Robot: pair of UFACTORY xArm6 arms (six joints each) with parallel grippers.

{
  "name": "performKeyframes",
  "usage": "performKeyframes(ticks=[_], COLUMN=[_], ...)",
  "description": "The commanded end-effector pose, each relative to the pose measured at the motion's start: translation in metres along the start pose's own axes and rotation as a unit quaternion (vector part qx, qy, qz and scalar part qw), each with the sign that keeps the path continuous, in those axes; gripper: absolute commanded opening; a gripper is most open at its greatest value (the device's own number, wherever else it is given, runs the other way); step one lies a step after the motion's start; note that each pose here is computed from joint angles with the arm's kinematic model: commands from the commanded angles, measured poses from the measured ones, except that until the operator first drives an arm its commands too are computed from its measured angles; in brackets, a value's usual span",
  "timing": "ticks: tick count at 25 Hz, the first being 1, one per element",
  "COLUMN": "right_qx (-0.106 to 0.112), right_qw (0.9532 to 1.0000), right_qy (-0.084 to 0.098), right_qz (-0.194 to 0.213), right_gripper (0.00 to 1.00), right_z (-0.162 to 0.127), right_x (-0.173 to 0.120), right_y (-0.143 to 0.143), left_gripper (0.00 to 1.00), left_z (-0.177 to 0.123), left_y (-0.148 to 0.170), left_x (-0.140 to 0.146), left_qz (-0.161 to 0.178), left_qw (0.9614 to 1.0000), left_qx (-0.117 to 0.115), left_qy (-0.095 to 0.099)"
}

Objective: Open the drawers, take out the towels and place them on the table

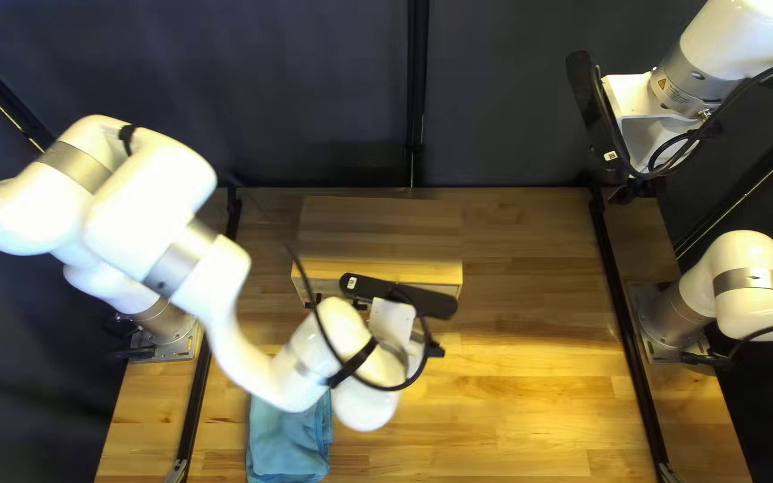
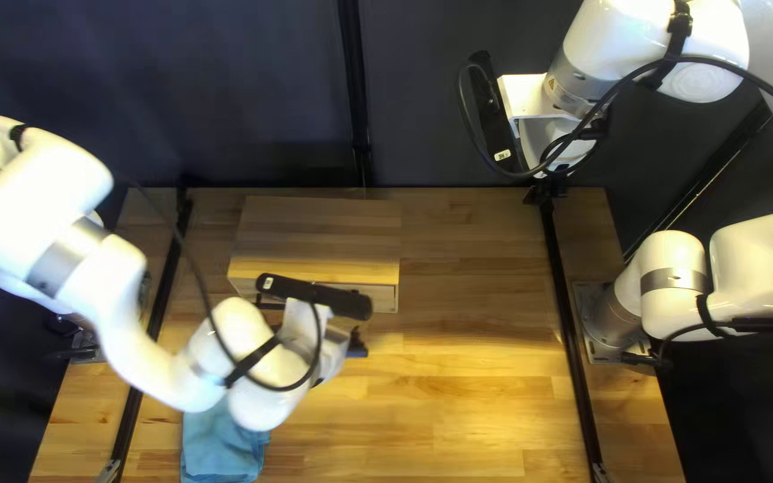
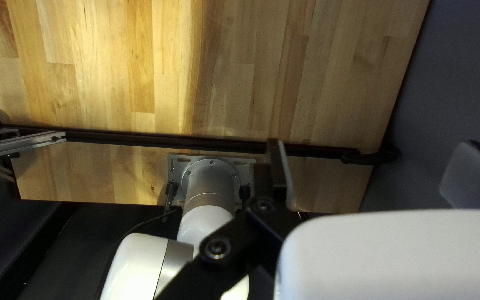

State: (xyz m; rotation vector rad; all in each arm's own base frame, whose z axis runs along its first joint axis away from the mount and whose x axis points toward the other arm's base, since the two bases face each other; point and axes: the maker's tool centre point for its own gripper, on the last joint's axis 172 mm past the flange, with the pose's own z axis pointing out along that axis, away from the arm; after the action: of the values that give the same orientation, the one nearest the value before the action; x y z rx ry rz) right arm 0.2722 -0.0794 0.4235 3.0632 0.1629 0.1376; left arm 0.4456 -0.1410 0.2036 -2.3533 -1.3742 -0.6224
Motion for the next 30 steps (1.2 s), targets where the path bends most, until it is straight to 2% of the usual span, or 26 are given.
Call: performKeyframes(ticks=[1, 3, 4, 7, 8, 9, 10, 11, 13, 14, 30], right_qx=[0.000, 0.000, 0.000, 0.000, 0.000, 0.000, 0.000, 0.000, 0.000, 0.000, 0.000], right_qw=[1.0000, 1.0000, 1.0000, 1.0000, 1.0000, 1.0000, 1.0000, 1.0000, 1.0000, 1.0000, 1.0000], right_qy=[0.000, 0.000, 0.000, 0.000, 0.000, 0.000, 0.000, 0.000, 0.000, 0.000, 0.000], right_qz=[0.000, 0.000, 0.000, 0.000, 0.000, 0.000, 0.000, 0.000, 0.000, 0.000, 0.000], right_gripper=[1.00, 1.00, 1.00, 1.00, 1.00, 1.00, 1.00, 1.00, 1.00, 1.00, 1.00], right_z=[0.000, 0.000, 0.000, 0.000, 0.000, 0.000, 0.000, 0.000, 0.000, 0.000, 0.000], right_x=[0.000, 0.000, 0.000, 0.000, 0.000, 0.000, 0.000, 0.000, 0.000, 0.000, 0.000], right_y=[0.000, 0.000, 0.000, 0.000, 0.000, 0.000, 0.000, 0.000, 0.000, 0.000, 0.000], left_gripper=[1.00, 1.00, 1.00, 1.00, 1.00, 1.00, 1.00, 1.00, 1.00, 1.00, 1.00], left_z=[-0.034, -0.043, -0.045, -0.061, -0.068, -0.072, -0.079, -0.084, -0.096, -0.097, -0.097], left_y=[-0.019, -0.025, -0.027, -0.042, -0.048, -0.052, -0.058, -0.063, -0.074, -0.078, -0.078], left_x=[-0.012, -0.010, -0.010, -0.003, 0.000, 0.001, 0.004, 0.005, 0.006, 0.008, 0.008], left_qz=[0.114, 0.162, 0.176, 0.247, 0.270, 0.285, 0.315, 0.339, 0.389, 0.404, 0.404], left_qw=[0.9907, 0.9816, 0.9783, 0.9569, 0.9477, 0.9411, 0.9263, 0.9140, 0.8850, 0.8761, 0.8761], left_qx=[-0.041, -0.059, -0.065, -0.092, -0.104, -0.113, -0.132, -0.147, -0.180, -0.189, -0.189], left_qy=[-0.061, -0.083, -0.090, -0.121, -0.135, -0.144, -0.158, -0.168, -0.182, -0.184, -0.184])
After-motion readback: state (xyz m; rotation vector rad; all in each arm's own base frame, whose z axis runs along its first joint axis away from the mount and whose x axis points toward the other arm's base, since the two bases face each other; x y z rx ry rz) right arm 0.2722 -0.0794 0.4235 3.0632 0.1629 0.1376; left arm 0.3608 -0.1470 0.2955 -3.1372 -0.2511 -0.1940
